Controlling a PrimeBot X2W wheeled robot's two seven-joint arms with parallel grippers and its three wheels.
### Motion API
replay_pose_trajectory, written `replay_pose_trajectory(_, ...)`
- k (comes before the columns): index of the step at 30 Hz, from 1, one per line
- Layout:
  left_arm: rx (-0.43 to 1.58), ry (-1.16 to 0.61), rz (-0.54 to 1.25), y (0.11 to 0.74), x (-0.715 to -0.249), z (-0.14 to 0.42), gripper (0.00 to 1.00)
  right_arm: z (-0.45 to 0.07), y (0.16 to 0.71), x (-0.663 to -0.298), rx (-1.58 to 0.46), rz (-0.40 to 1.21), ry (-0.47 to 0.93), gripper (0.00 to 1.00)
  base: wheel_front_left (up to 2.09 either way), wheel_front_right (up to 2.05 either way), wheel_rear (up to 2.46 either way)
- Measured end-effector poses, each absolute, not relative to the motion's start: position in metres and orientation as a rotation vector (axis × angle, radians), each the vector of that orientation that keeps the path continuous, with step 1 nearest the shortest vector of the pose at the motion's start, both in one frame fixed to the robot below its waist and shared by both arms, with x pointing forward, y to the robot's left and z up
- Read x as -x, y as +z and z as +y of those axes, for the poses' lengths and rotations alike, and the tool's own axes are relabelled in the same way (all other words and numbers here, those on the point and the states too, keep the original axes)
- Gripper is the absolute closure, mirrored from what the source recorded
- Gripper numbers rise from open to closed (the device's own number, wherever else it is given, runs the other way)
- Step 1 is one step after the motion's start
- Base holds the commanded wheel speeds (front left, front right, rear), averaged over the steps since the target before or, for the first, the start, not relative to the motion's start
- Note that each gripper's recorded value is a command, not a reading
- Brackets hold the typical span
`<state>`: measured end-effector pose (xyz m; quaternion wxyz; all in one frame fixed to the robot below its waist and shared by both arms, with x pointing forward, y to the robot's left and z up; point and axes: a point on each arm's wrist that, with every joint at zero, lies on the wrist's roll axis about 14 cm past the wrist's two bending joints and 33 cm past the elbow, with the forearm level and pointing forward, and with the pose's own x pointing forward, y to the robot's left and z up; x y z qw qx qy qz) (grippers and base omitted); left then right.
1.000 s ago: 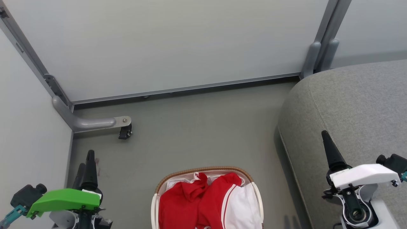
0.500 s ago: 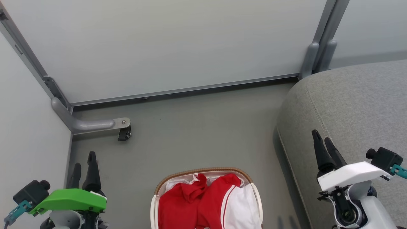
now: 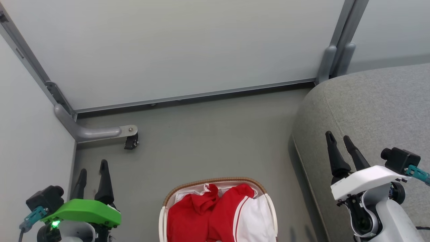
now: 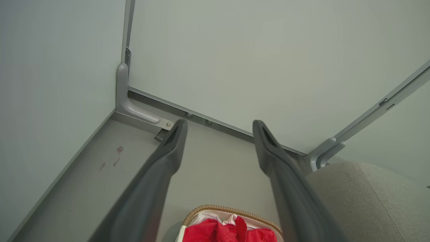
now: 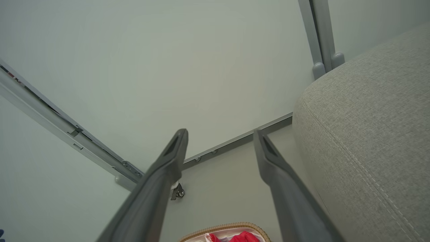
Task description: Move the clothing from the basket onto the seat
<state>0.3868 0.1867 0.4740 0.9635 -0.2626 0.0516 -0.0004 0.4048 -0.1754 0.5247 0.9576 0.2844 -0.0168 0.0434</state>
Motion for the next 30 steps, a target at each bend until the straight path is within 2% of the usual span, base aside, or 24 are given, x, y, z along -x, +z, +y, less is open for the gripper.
replay_pose_trajectory(14, 0.361, -0.048, 0.083, 0.479, -0.387, 0.175, 0.0, -0.167, 0.532, -0.405, -0.398, -0.074, 0.116, 0.0, 0.0, 0.0, 0.0)
replay_pose_trajectory(30, 0.246, -0.058, 0.097, 0.467, -0.376, 0.171, 0.0, -0.164, 0.507, -0.395, -0.242, -0.017, 0.12, 0.0, 0.0, 0.0, 0.0)
